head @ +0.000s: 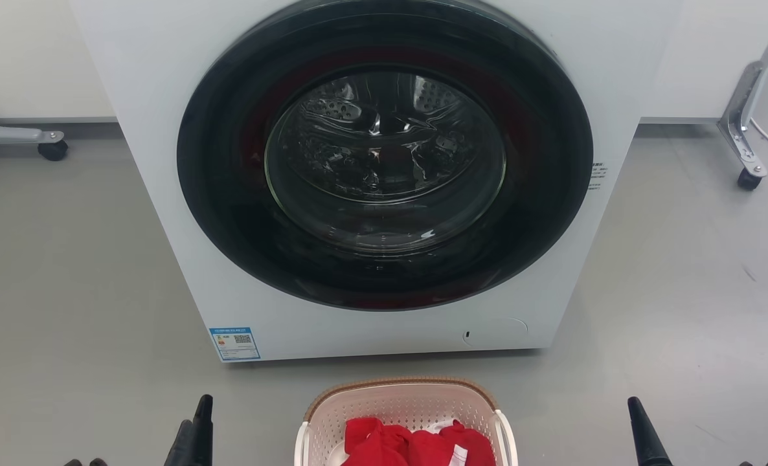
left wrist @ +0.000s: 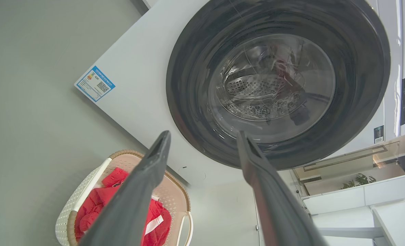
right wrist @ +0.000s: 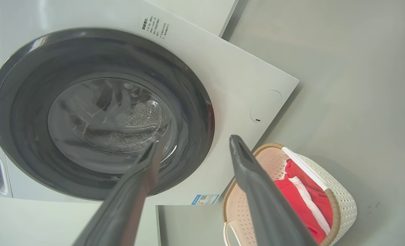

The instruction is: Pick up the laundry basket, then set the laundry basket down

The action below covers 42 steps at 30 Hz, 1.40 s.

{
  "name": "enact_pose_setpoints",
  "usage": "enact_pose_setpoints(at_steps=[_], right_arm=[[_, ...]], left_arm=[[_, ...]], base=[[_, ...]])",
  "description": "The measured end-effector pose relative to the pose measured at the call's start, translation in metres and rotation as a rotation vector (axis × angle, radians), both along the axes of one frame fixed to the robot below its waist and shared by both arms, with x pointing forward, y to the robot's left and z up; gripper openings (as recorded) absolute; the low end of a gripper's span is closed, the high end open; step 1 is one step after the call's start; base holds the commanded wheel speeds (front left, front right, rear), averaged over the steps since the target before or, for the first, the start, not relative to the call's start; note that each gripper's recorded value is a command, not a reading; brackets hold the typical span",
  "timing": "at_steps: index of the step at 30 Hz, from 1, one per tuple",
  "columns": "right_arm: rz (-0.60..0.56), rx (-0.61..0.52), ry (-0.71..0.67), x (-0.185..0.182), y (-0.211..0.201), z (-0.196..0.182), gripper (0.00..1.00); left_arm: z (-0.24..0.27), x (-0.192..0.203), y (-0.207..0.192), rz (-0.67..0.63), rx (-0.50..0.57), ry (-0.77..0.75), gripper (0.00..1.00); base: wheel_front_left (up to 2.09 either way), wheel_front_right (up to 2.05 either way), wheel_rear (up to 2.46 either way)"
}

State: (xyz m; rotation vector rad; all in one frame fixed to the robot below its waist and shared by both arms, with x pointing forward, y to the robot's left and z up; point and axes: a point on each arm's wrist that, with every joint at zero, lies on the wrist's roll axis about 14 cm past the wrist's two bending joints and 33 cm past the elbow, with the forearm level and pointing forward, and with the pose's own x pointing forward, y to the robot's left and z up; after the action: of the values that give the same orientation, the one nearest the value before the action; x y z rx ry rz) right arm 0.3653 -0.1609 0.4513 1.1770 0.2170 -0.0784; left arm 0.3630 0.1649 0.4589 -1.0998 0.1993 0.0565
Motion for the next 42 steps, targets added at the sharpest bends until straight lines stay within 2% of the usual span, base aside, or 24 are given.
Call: enact_pose_setpoints(at_steps=[15, 42], right_arm=[[0.102, -0.309, -0.011, -0.001, 0.017, -0.002, 1.0], [0.211, -0.719, -0.125, -0.004, 0.046, 0.007, 1.0]], left_arm=[[0.008, 0.001, -0.011, -0.084, 0.351, -0.049, 1.0], [0.018, -0.007, -0.03, -0.159, 0.811, -0.167, 1.0]], base=[[0.0, 0.0, 0.0], [0.0, 0.0, 0.0]])
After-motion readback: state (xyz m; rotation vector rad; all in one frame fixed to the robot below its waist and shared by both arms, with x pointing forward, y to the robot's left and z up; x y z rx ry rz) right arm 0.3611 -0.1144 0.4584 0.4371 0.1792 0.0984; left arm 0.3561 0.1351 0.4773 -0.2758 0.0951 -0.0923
